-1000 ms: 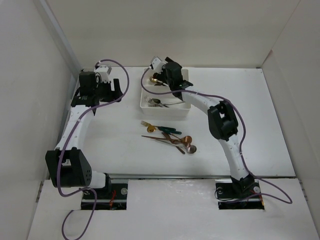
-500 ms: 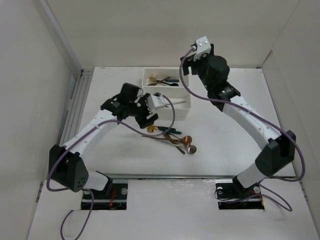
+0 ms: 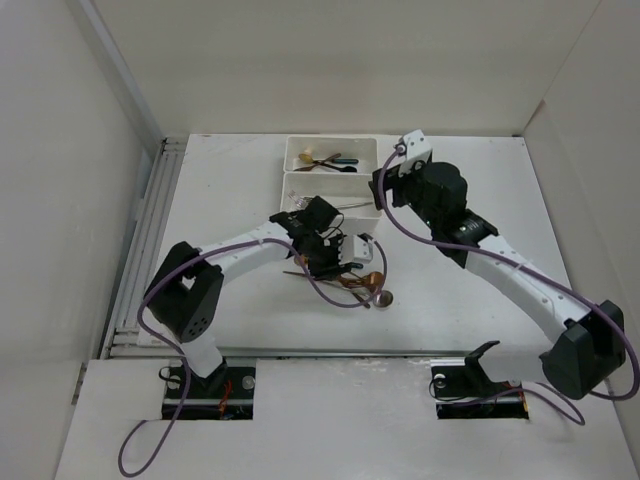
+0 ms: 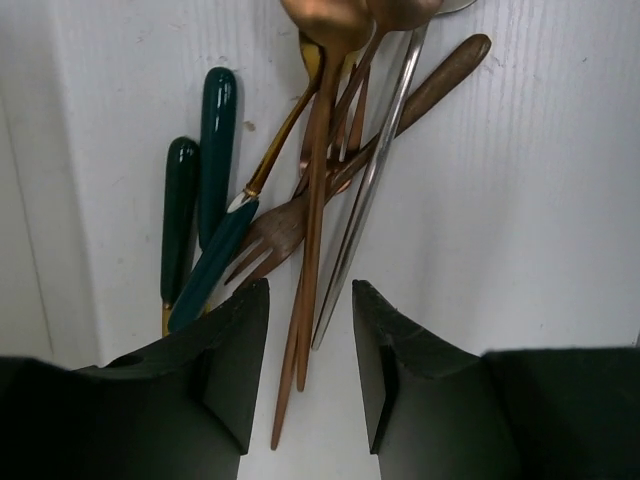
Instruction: Sort the eating utensils into containers
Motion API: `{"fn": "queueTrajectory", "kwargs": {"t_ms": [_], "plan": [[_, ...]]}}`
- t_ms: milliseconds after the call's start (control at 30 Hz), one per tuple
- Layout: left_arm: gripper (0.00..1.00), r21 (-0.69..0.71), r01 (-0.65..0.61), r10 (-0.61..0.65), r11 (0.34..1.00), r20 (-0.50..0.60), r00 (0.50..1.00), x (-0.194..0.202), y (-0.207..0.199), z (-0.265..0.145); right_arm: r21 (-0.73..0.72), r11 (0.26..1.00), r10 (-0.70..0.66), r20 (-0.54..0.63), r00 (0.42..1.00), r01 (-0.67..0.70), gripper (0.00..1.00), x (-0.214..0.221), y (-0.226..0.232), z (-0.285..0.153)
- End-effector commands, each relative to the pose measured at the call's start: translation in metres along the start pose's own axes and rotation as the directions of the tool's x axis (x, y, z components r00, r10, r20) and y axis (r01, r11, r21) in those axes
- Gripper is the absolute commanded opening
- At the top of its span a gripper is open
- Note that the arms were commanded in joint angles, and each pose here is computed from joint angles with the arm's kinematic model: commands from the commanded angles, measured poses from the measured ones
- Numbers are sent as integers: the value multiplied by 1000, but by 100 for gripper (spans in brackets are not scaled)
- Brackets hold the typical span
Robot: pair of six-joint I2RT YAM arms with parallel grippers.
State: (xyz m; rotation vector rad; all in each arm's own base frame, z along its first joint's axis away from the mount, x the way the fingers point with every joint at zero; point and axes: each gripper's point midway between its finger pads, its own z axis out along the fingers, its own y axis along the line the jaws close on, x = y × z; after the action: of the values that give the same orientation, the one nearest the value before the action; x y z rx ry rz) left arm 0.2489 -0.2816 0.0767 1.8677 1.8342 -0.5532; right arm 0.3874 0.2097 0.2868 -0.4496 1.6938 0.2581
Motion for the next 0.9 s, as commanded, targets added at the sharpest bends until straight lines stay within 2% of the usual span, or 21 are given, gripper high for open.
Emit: {"fn": "queueTrajectory", "kwargs": {"t_ms": [0, 133, 233, 367, 600, 700, 800, 867], "plan": [[36, -46, -84, 86, 995, 52, 995, -25, 9, -1, 27, 999, 41, 134, 990, -45, 87, -43, -7, -25], [36, -49, -106, 106, 993, -9, 994, -11, 7, 19, 37, 999, 32, 130, 991, -37, 87, -37, -9, -32], [34, -69, -66, 63, 995, -36, 997, -4, 13, 30, 57, 998, 23, 129, 991, -31, 87, -33, -15, -36], [34, -28, -68, 68, 997, -29, 997, -7, 9, 34, 60, 998, 5, 146, 989, -14, 87, -37, -17, -45], [46, 65, -103, 107, 993, -58, 993, 10, -16, 36, 93, 995, 6, 145, 989, -19, 87, -31, -28, -52], [46, 17, -91, 92, 996, -57, 994, 5, -8, 38, 93, 995, 6, 145, 989, -19, 87, -31, -28, -52], [41, -11, -73, 72, 997, -78, 994, 9, -2, 43, 95, 995, -3, 154, 988, -12, 87, -35, -29, -55], [41, -31, -77, 74, 997, -88, 993, 13, 2, 47, 96, 995, -2, 163, 987, -14, 87, -38, -29, -58]]}}
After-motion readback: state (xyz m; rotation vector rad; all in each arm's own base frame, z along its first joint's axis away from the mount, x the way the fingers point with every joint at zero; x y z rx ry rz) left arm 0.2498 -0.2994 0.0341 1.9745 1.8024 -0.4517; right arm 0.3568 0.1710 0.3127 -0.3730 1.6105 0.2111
